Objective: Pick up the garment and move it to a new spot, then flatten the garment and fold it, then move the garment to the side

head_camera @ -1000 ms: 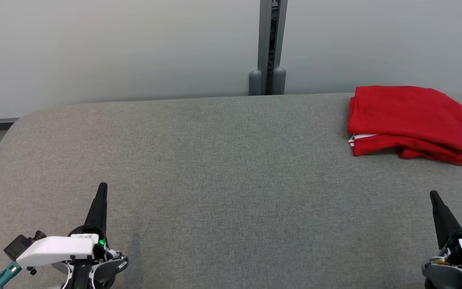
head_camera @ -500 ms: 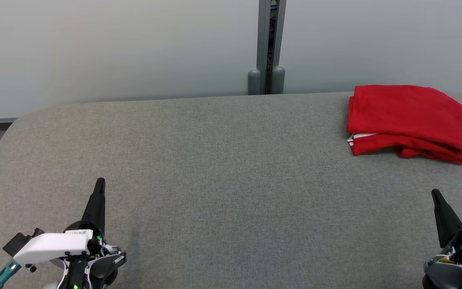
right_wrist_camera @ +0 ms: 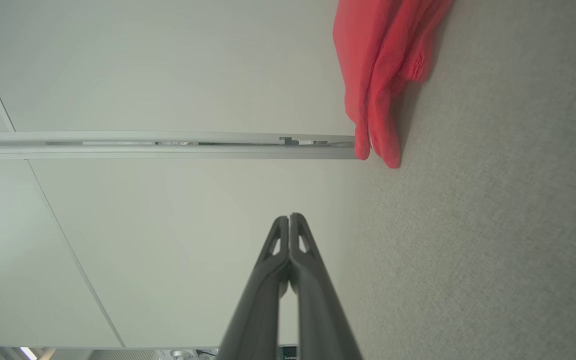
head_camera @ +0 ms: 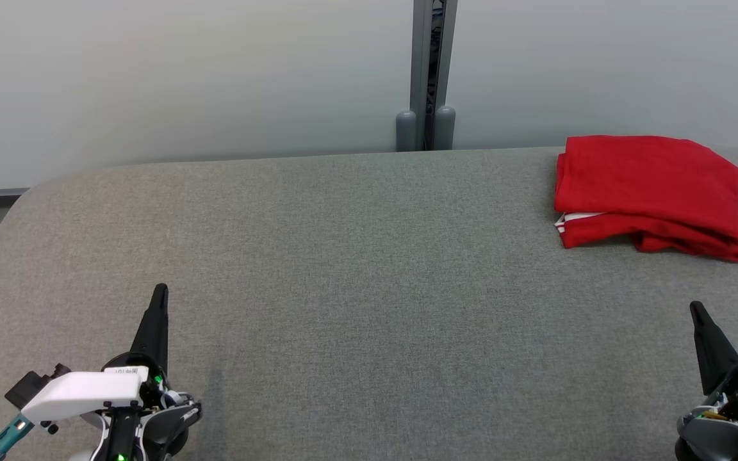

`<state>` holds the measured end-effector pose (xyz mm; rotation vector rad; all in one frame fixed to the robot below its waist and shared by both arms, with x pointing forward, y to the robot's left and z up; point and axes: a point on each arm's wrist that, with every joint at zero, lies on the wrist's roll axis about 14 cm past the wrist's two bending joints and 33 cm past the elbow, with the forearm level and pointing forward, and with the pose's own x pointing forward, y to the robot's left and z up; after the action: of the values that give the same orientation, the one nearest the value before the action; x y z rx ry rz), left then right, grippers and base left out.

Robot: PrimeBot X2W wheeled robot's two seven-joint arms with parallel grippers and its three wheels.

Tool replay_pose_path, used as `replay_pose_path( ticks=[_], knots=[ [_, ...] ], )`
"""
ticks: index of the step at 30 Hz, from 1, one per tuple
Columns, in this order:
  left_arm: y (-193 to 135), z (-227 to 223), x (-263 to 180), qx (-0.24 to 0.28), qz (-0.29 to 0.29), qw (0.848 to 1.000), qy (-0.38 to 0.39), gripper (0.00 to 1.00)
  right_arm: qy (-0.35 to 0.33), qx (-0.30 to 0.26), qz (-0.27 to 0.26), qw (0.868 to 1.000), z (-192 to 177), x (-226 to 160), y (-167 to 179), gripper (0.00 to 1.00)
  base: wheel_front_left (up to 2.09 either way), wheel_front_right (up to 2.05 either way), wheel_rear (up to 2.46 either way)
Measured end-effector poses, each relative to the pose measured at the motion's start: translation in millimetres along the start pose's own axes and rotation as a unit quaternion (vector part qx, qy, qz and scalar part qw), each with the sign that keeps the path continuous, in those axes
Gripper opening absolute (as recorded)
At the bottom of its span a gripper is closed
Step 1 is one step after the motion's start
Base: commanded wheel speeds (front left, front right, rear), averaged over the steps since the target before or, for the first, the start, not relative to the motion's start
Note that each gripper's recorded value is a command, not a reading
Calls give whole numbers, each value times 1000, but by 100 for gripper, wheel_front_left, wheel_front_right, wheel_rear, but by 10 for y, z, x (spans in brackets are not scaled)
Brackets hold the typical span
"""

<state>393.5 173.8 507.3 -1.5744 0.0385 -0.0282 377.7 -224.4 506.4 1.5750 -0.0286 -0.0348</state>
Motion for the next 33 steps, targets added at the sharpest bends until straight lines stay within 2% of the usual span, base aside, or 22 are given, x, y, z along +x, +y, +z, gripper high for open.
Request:
replay_pose_path(
  ticks=[33],
  knots=[
    [1, 1, 0, -2, 0, 1000, -1, 0, -1, 0, 0, 1000, 2, 0, 0, 0, 0, 0, 0]
  ],
)
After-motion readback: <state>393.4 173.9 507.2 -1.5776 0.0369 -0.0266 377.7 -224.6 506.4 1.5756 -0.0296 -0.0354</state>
